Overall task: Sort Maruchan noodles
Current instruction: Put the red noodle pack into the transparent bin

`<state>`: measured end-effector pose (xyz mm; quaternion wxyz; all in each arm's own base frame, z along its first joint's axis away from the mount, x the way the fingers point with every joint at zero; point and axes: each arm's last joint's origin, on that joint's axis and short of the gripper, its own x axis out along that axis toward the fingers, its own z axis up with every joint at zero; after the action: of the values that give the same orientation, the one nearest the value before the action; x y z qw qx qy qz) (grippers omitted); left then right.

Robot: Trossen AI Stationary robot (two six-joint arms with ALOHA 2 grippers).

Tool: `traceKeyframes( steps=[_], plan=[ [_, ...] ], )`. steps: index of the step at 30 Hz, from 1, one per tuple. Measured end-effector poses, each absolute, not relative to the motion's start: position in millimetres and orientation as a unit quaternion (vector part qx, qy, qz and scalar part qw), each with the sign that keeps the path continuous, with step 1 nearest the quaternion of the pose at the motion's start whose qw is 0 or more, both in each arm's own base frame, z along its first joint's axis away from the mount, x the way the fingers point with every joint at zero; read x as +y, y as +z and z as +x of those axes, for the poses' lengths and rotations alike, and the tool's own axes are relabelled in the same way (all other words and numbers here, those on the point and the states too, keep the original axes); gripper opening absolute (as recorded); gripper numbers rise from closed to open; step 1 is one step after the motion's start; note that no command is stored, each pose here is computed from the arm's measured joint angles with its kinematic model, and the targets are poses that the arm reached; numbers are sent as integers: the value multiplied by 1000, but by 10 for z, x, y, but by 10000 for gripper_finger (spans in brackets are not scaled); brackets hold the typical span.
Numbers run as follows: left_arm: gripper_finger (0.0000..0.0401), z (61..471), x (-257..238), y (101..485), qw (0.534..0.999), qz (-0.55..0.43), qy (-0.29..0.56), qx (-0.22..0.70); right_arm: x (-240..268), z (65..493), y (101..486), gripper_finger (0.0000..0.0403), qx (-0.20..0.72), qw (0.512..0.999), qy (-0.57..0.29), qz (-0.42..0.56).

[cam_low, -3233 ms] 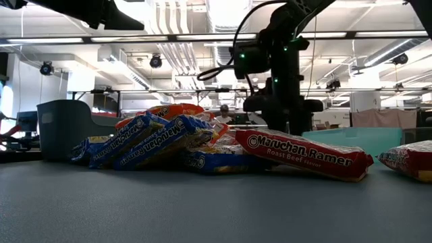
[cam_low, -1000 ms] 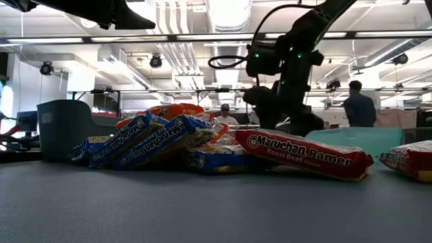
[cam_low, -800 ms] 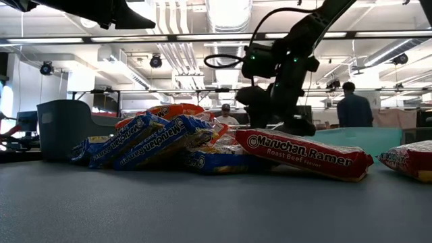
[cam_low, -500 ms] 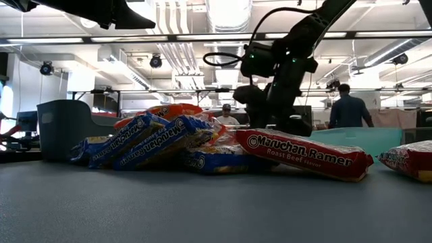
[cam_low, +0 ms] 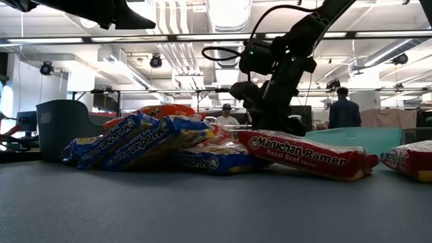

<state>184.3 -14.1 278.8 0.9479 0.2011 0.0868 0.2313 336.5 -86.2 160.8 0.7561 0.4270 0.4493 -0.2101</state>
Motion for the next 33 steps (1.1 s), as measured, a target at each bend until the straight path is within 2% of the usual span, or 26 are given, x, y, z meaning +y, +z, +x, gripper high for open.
traceKeyframes(
  steps=[15, 18, 25, 30, 33],
  plan=[
    [0, 1844, -141, 2781, 947, 202, 231, 90, -677, 3221, 2171, 7, 386, 807, -219, 390],
    [0, 1844, -141, 2782, 948, 202, 231, 90, -652, 3210, 2166, 8, 393, 804, -220, 388],
    [0, 1896, -152, 2769, 953, 180, 230, 80, -620, 3052, 1980, 8, 463, 761, -257, 374],
    [0, 2117, -222, 2702, 974, 139, 172, 46, -575, 3009, 1834, 8, 445, 781, -238, 369],
    [0, 2294, -256, 2558, 974, 139, 164, 65, -555, 2941, 1798, 9, 438, 788, -232, 366]
  ],
)
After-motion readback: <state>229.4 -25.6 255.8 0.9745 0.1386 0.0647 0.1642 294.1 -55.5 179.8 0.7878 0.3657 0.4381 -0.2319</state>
